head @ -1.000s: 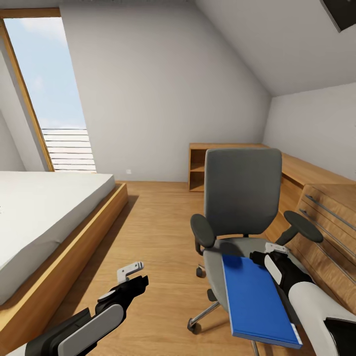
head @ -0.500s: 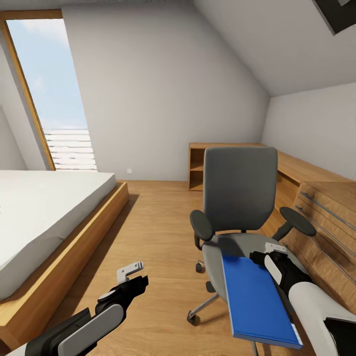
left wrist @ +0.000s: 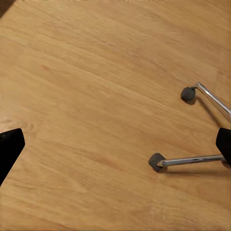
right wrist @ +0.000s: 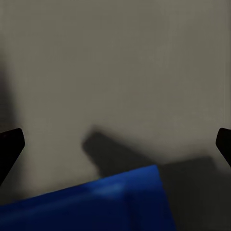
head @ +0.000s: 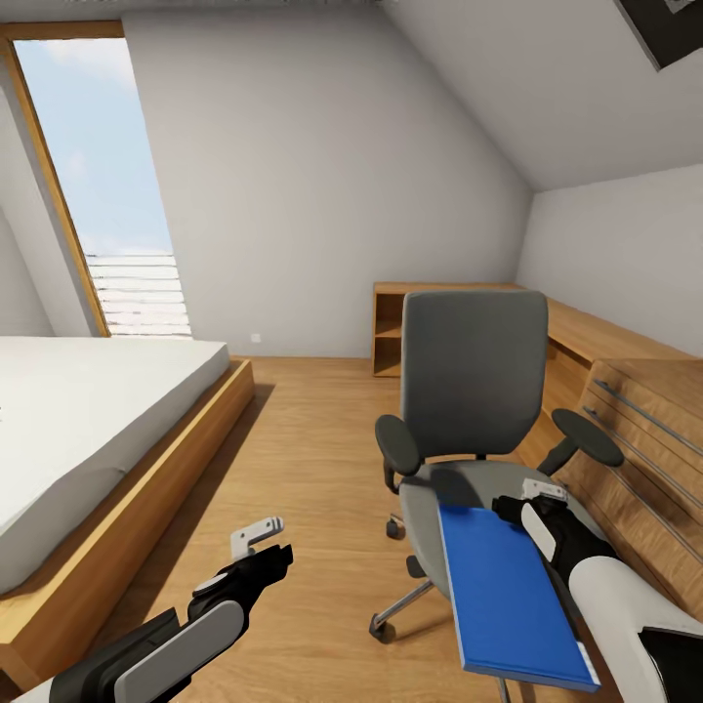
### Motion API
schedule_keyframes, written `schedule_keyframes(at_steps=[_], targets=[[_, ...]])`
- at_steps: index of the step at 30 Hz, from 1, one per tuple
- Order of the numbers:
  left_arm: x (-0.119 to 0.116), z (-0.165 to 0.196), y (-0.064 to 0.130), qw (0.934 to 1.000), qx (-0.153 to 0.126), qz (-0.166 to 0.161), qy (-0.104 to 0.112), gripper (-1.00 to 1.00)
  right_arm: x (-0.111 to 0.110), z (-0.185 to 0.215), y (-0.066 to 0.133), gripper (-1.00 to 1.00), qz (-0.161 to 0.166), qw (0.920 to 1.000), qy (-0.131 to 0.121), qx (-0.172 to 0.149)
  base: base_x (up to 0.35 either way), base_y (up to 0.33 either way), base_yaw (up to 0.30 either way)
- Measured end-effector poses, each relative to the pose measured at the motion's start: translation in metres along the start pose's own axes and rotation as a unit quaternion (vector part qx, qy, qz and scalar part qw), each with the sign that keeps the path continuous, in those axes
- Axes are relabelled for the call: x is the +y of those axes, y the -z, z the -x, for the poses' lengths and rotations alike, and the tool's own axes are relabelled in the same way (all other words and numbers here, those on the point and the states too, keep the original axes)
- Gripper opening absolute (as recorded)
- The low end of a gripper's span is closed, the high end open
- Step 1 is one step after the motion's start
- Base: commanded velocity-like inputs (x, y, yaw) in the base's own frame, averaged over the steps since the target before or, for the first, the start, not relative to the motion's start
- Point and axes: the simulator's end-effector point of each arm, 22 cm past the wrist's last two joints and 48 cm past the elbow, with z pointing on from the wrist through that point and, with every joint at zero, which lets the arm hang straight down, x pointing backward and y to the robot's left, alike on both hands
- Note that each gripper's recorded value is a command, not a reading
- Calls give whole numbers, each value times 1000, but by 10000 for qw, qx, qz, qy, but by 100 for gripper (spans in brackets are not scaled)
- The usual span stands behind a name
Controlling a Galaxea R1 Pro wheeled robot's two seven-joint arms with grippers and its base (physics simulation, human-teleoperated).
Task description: In the bedroom, organize the workspace by keeping the computer under the desk, ensuring the monitor is on the desk, placing the keyboard on the desk next to the monitor, placing the mouse on the desk next to the keyboard, moving the folder from the swivel chair onto the desk next to the mouse, stacking the notebook on top of the folder with the pen on top of the notebook, and positioning the swivel chair next to the desk.
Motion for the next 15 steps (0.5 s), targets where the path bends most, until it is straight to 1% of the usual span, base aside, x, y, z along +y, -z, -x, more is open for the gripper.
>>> schedule_keyframes(at_steps=[15], targets=[[-2,7,6,10000,-90,-31,8,100,4,10,9,100,45,9999,-29,-94,0,0,0]])
